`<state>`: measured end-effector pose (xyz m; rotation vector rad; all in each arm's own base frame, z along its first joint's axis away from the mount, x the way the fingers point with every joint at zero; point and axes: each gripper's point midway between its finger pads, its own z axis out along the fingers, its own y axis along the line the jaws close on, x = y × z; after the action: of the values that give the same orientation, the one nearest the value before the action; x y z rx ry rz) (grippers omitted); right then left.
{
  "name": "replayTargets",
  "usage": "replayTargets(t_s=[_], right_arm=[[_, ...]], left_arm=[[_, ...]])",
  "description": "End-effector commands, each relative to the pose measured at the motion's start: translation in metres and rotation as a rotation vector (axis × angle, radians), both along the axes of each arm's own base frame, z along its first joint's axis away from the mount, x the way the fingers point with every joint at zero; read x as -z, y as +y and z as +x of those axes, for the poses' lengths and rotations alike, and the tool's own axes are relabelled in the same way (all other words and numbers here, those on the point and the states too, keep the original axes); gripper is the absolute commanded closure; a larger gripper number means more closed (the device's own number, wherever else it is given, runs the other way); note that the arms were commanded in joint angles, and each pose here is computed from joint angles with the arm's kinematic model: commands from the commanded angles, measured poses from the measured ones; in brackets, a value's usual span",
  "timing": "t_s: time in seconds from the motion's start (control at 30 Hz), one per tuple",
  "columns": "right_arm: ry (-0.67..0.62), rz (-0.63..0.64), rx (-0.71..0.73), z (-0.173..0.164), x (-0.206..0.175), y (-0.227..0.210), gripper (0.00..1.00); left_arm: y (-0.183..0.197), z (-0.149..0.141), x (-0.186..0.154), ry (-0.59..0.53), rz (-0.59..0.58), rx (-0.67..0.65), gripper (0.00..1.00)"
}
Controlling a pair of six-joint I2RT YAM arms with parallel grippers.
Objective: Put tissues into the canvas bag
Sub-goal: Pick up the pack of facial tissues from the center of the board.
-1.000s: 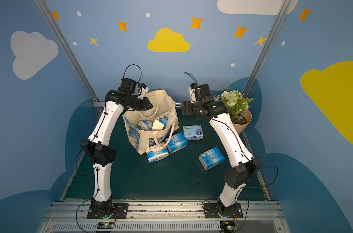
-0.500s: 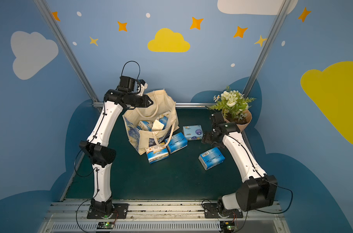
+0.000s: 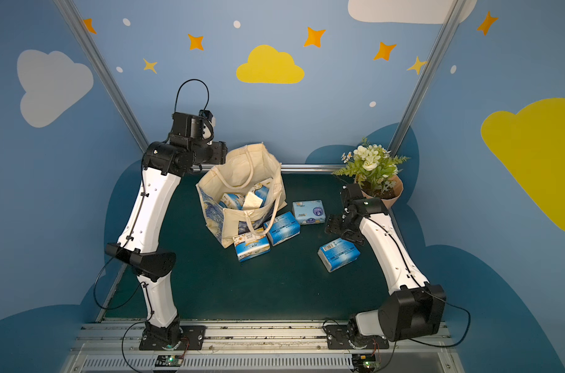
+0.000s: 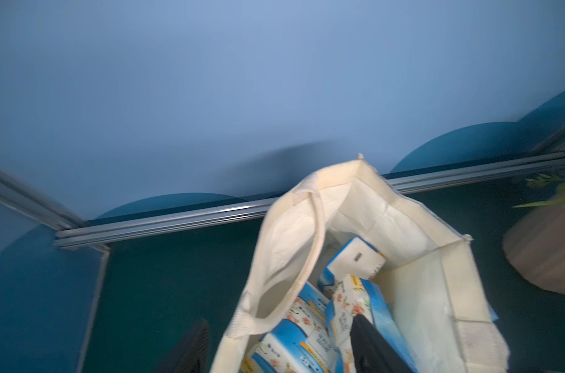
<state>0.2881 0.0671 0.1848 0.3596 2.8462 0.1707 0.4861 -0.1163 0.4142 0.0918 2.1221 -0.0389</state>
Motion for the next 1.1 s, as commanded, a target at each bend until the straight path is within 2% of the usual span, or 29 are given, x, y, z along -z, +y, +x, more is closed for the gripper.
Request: replayTargets(t_s=[0.0, 0.1, 0.2, 0.33, 0.5, 0.67, 0.77, 0.8, 0.83, 0.87, 0.9, 0.93, 1.07], right_arm=[[-0.01, 0.023, -0.042, 0.003, -0.01, 0.005, 0.11], [-0.021, 0.019, -0.044, 0.003, -0.013, 0.003, 0.11], [-0.028, 0.024, -0.046, 0.003, -0.014, 0.003, 0.11], [-0.036, 0.033, -0.048, 0.003, -0.016, 0.004, 0.11], [-0.039, 0.05, -0.055, 0.001, -0.015, 0.006, 0.11], [-0.036, 0.066, -0.056, -0.003, -0.016, 0.008, 0.11], [-0.038, 0.065, -0.041, -0.008, -0.015, 0.005, 0.11], [-0.035, 0.063, -0.034, -0.01, -0.014, 0.004, 0.11], [-0.029, 0.06, -0.027, -0.013, -0.013, 0.002, 0.11], [-0.015, 0.051, -0.008, -0.017, -0.01, -0.002, 0.11], [0.006, 0.039, 0.02, -0.022, -0.006, -0.007, 0.11], [0.028, 0.028, 0.05, -0.027, -0.003, -0.012, 0.11], [0.148, 0.022, 0.15, -0.06, 0.015, -0.024, 0.1]], left_arm=[[0.032, 0.006, 0.045, 0.164, 0.034, -0.089, 0.3], [0.036, 0.006, 0.062, 0.234, -0.006, -0.086, 0.31], [0.034, 0.011, 0.071, 0.248, -0.004, -0.073, 0.28], [0.024, 0.014, 0.075, 0.268, -0.104, -0.017, 0.25], [0.012, 0.011, 0.079, 0.289, -0.148, 0.036, 0.26], [0.02, 0.015, 0.102, 0.344, -0.112, 0.01, 0.37], [0.028, 0.016, 0.116, 0.377, -0.061, -0.012, 0.4], [0.03, 0.016, 0.118, 0.384, -0.049, -0.016, 0.45], [0.031, 0.016, 0.119, 0.386, -0.042, -0.018, 0.56], [0.031, 0.016, 0.119, 0.386, -0.039, -0.016, 0.77], [0.032, 0.015, 0.118, 0.384, -0.037, -0.017, 0.93], [0.032, 0.014, 0.116, 0.382, -0.038, -0.018, 0.96], [0.034, 0.011, 0.112, 0.374, -0.034, -0.021, 0.96]])
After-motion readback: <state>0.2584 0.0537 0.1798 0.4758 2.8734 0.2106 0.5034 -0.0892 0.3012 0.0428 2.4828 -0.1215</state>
